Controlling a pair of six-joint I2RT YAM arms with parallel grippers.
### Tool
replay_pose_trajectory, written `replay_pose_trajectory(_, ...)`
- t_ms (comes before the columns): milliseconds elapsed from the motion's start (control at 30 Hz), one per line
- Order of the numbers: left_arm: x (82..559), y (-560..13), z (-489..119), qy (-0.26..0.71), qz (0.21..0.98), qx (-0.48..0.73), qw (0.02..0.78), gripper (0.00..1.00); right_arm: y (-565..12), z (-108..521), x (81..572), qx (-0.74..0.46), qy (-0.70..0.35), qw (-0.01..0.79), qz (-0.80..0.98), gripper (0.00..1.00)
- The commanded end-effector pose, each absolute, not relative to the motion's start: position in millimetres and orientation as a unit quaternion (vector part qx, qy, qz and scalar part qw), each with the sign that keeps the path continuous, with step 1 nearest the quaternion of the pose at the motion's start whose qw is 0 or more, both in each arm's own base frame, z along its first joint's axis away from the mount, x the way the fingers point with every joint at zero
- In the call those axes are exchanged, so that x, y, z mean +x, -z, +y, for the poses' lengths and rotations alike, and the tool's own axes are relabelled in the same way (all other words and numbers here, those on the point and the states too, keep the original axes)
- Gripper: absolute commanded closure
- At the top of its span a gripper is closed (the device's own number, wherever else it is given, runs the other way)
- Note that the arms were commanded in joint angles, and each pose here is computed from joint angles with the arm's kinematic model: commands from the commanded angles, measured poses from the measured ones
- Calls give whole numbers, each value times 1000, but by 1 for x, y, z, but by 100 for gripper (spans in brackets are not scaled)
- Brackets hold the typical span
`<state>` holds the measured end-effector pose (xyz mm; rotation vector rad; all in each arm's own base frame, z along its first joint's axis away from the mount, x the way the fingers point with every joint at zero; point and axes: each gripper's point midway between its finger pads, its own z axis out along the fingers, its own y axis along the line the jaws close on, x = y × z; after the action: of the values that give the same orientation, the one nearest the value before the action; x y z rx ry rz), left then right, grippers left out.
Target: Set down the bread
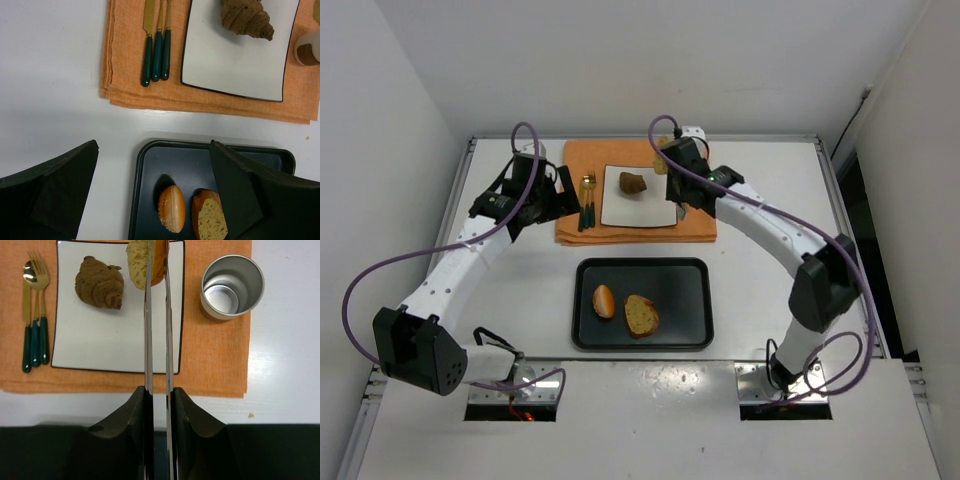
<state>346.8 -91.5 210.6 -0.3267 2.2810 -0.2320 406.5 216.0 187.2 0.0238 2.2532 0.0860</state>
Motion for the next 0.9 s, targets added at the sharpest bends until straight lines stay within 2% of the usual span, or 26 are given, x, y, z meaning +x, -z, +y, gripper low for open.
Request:
replay_pose_trajectory(0,348,-230,-87,100,890,-132,426,1,-187,217,440,24,-25,450,892,85)
replay_pose_trajectory(167,345,-225,-88,101,894,-130,417,1,-149,229,452,17,-28,419,907,84)
replay_pose_trajectory(300,340,-220,-92,111,897,-124,409,1,-133,233,452,3,-24,398,917,79)
replay_pose_trajectory(333,340,-220,-92,113,897,-128,408,1,-133,232,450,3,-24,397,917,78)
replay_pose_trajectory(433,340,-220,-92,113,897,-128,408,1,-141,228,445,6,-32,409,912,65)
replay_pose_trajectory(500,340,-220,-92,113,897,-128,408,1,-157,228,442,8,-45,422,905,62)
replay_pose_trajectory(633,338,-220,-102,137,899,-121,399,1,-163,232,440,4,-57,421,905,58)
replay_pose_trajectory(867,340,-222,-102,140,896,-126,402,1,-180,236,435,1,-66,432,900,57)
